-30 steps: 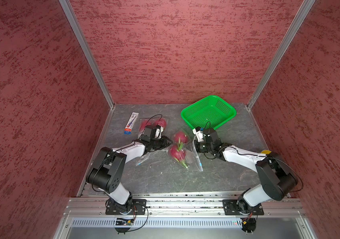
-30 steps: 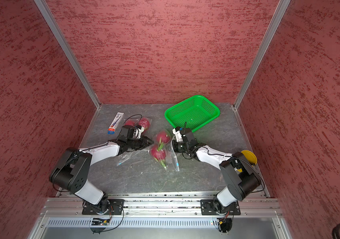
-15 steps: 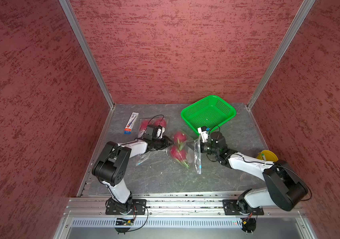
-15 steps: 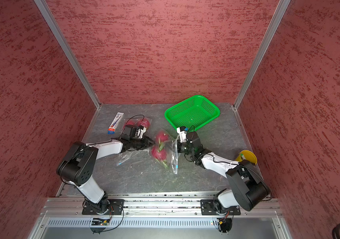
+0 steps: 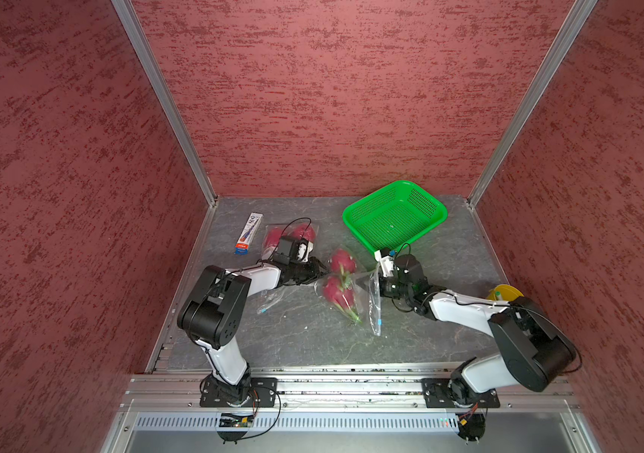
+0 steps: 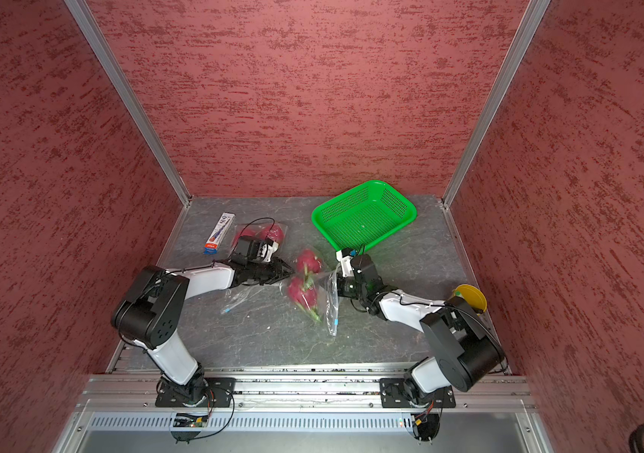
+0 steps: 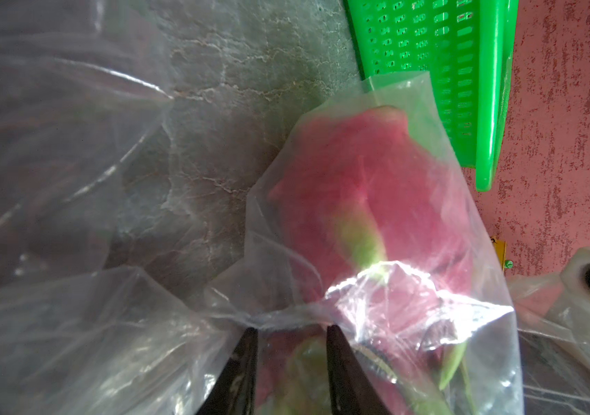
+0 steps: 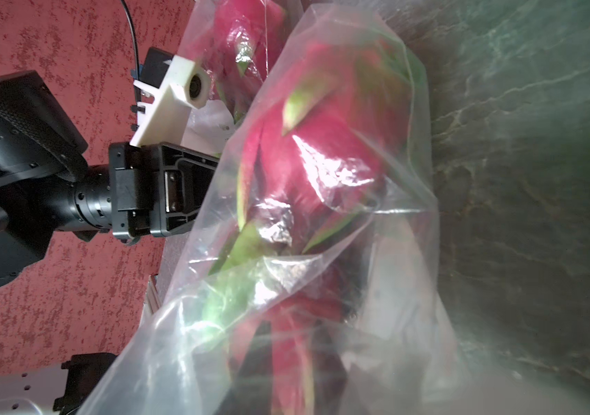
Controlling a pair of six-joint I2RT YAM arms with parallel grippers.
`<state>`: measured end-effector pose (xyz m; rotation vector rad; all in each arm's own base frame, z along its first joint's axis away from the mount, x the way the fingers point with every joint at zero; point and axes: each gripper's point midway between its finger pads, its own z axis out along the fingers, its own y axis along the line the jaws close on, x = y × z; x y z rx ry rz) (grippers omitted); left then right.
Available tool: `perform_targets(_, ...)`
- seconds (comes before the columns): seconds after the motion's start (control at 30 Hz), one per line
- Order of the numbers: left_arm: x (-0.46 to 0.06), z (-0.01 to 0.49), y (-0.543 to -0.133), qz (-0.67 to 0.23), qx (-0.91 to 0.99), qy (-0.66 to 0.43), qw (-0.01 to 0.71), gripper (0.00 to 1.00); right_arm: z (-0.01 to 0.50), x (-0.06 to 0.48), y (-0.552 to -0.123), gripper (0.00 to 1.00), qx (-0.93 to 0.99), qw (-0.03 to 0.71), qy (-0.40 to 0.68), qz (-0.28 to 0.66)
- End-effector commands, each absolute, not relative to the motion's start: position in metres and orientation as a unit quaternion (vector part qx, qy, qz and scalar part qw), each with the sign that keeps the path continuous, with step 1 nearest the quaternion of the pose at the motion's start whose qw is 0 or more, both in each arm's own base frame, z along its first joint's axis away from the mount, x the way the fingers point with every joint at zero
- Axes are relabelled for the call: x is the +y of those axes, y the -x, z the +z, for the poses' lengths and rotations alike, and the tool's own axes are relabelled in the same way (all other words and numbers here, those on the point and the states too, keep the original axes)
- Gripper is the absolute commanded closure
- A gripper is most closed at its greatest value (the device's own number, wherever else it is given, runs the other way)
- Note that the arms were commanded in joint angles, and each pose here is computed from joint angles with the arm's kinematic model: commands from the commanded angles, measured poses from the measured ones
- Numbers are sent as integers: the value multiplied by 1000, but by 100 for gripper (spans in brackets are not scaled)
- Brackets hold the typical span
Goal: Open the zip-top bag and take out the dragon fruit
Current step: Pick up the dragon fruit from the zipper food storage bag.
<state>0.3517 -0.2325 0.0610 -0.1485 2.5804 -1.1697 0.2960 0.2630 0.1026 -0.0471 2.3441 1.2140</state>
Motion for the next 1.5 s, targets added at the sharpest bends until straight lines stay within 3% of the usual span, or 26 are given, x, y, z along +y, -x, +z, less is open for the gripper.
perform_targets(0.0, -237, 59, -356, -411, 898, 51, 148, 67, 95, 261, -293, 78, 865, 248, 21, 435)
perform_targets(0.33, -241, 59, -354, -412, 898, 51, 145, 67, 94, 292, -304, 60, 851, 249, 41, 460)
perform_targets(0.53, -243, 59, -351, -415, 898, 50, 140, 68, 110, 297, -296, 42, 832, 252, 59, 490)
perform_targets(0.7, -247, 56, -352, -417, 897, 49, 138, 68, 117, 299, -294, 38, 822, 261, 60, 503)
perform_targets(1.07, -252, 59, -354, -420, 896, 44, 140, 68, 131, 316, -341, 30, 807, 304, 31, 506)
perform_targets(1.47, -231, 76, -374, -430, 884, 62, 171, 67, 149, 301, -337, 26, 791, 294, 26, 536)
